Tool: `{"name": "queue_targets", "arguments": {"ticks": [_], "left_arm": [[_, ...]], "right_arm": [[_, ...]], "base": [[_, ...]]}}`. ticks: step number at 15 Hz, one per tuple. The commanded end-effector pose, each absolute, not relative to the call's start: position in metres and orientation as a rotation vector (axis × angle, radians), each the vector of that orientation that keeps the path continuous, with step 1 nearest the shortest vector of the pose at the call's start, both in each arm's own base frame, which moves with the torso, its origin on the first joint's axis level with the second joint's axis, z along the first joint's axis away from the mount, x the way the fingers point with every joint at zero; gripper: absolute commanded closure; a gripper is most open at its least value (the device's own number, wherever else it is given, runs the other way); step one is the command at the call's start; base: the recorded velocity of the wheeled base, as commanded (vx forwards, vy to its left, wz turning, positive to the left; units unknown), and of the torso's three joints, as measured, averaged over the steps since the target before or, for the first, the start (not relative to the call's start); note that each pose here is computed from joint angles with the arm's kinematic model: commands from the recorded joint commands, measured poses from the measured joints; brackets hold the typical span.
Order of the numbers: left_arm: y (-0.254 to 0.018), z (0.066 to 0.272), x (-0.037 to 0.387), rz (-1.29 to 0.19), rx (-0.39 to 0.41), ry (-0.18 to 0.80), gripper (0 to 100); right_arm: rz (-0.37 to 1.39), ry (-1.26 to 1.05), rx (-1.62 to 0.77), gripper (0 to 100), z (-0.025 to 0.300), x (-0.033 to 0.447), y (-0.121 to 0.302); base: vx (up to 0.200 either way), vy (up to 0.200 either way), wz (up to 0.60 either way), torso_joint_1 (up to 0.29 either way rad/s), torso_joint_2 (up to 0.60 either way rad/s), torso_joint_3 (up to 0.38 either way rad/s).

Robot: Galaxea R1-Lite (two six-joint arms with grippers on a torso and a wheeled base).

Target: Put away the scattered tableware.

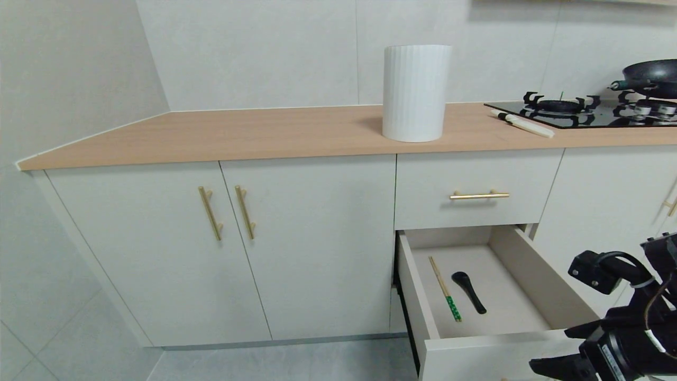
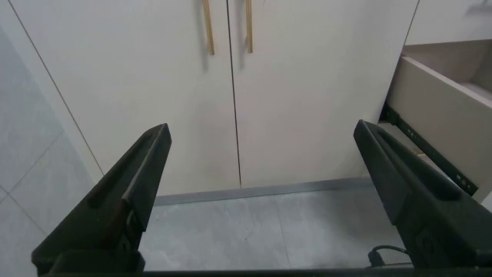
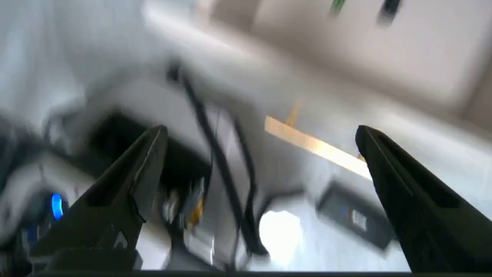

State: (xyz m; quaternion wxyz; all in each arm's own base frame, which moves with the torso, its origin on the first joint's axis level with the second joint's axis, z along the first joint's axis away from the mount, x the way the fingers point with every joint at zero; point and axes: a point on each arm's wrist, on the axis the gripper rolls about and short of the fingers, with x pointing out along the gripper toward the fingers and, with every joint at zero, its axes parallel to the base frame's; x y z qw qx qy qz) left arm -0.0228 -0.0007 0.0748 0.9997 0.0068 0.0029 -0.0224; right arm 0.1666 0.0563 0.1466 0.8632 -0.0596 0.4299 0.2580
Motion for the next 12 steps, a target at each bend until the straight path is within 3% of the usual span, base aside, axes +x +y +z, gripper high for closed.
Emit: {"name": "queue_targets", "arguments": {"ticks": [1,7,12], "left_arm": [[-0.001,0.075,-0.023,-0.045,0.014,0.006,0],[-0.001,0.075,-0.023,-0.045,0.014,0.006,0],[-0.001,0.075,-0.023,-0.045,0.014,0.006,0]], "right_arm": [[0.568,0.981,-0.160,0,0.137,0.169,0.060],[0.548,1.304,-0.193,0,0.111,0.191,0.073],[0.282,1.384,-0.128,0,0.089,0.226,0.082]], "base": [[0.000,0.000,0.00,0.000,0.00,0.000],[0.000,0.000,0.00,0.000,0.00,0.000],[0.000,0.000,0.00,0.000,0.00,0.000]]}}
